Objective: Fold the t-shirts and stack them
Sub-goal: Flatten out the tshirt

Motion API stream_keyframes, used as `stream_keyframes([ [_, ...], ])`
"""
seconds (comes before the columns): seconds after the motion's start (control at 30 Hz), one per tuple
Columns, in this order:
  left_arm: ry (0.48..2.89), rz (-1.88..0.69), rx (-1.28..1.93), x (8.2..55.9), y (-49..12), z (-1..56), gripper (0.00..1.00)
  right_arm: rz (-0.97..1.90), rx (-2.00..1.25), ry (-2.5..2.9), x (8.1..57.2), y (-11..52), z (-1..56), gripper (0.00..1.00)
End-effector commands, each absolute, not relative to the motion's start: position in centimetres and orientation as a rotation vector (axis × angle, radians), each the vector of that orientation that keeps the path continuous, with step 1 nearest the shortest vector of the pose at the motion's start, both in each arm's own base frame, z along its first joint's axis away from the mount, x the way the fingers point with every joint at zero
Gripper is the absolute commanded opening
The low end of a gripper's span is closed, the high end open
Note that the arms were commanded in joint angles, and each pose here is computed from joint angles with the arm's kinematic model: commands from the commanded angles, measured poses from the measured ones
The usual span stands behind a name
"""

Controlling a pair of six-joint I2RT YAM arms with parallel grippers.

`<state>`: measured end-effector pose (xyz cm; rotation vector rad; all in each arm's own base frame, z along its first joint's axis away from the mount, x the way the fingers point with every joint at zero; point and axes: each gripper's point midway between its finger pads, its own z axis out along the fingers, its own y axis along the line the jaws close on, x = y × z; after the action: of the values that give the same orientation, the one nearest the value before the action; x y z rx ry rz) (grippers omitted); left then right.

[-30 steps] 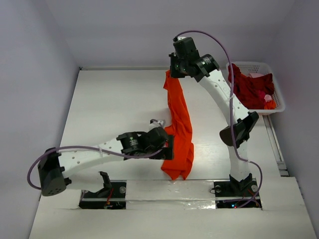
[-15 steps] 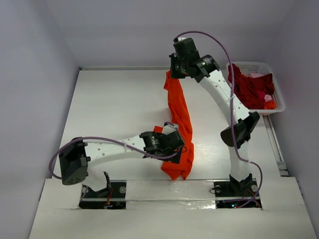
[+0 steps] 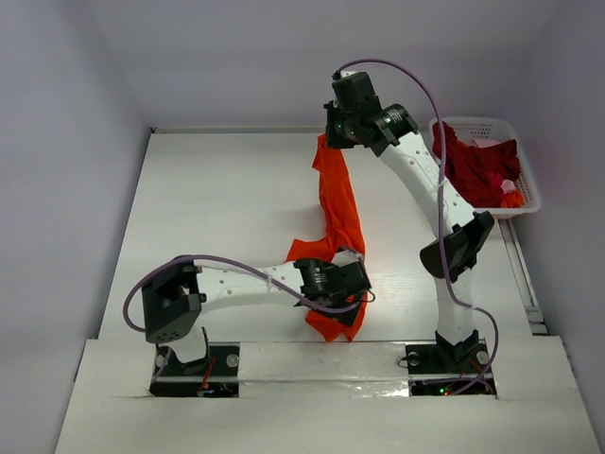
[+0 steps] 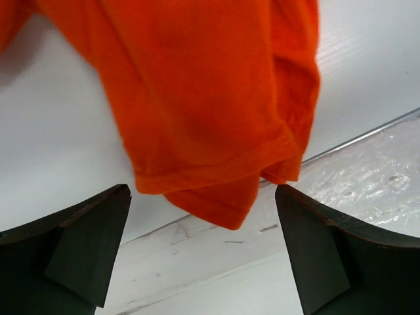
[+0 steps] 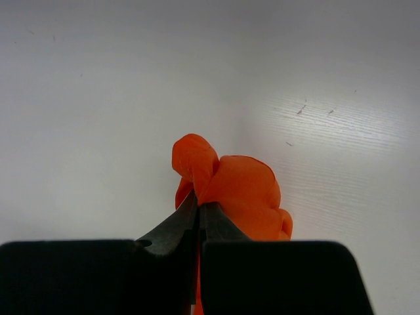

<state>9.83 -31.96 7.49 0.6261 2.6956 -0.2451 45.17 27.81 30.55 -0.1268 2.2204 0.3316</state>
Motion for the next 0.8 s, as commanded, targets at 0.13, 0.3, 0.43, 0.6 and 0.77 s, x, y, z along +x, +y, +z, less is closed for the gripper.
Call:
stream_keyframes([
  [0.13, 2.629, -0.375, 0.806, 9.3, -36.9, 9.2, 0.91, 0.378, -0.114, 2.107, 45.3, 27.3, 34.6, 0.00],
  [0.3, 2.627, -0.394, 0.865, 8.8, -38.2, 9.1, 0.91, 0.377, -0.115, 2.107, 45.4, 27.3, 34.5, 0.00],
  [0.43, 2.641, -0.370, 0.916, 8.3, -38.4, 8.5, 0.91, 0.377, -0.115, 2.102, 45.3, 27.3, 34.7, 0.00],
  [0.6, 2.678, -0.314, 0.961, 7.6, -38.1, 7.7, 0.92, 0.382, -0.113, 2.092, 45.3, 27.2, 35.1, 0.00],
  [0.77, 2.700, -0.256, 0.972, 7.7, -37.8, 7.0, 0.91, 0.381, -0.103, 2.085, 45.5, 26.8, 35.5, 0.00],
])
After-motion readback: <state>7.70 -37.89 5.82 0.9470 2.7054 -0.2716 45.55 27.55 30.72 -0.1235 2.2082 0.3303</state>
